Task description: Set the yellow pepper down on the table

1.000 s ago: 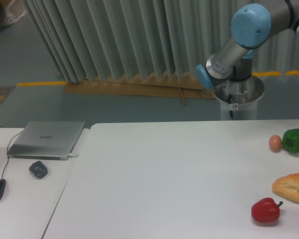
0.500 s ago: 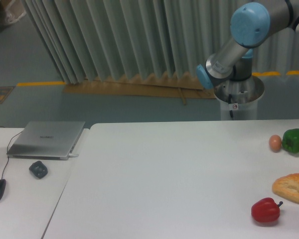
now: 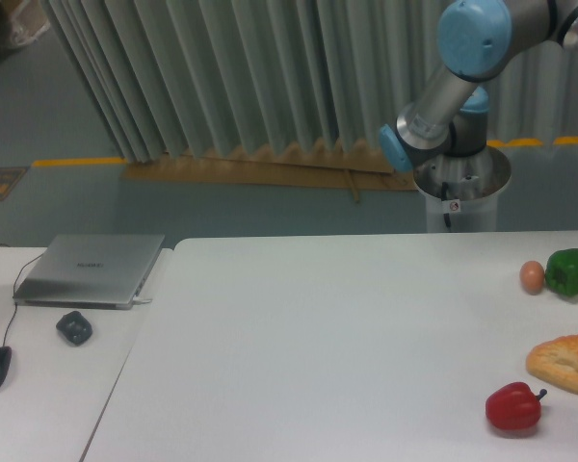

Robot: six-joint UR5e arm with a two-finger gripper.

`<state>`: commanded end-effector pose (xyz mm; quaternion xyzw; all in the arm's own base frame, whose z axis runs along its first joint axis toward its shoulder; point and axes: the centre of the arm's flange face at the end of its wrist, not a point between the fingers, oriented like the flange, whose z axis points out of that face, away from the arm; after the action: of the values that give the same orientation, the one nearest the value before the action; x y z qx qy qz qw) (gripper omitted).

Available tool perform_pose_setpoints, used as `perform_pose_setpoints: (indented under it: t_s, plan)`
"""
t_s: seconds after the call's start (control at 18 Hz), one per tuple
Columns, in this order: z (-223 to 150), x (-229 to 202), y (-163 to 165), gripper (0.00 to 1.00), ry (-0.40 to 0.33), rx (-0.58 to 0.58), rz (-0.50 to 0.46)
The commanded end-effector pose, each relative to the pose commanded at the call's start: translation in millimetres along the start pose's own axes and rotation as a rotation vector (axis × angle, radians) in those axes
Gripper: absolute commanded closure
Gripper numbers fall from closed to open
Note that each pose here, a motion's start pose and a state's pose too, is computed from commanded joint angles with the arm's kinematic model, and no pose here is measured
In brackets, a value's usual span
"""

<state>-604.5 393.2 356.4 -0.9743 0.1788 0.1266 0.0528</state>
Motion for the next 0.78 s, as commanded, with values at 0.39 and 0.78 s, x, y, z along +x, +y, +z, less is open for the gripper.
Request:
perform_pose_setpoints:
  t_s: [0.39,0.78]
  plan:
    - [-25,36,-22,0.59,0.098,0.001,0.013]
    - [-35,88,-102,0.59,0.179,-0.004,-0.007]
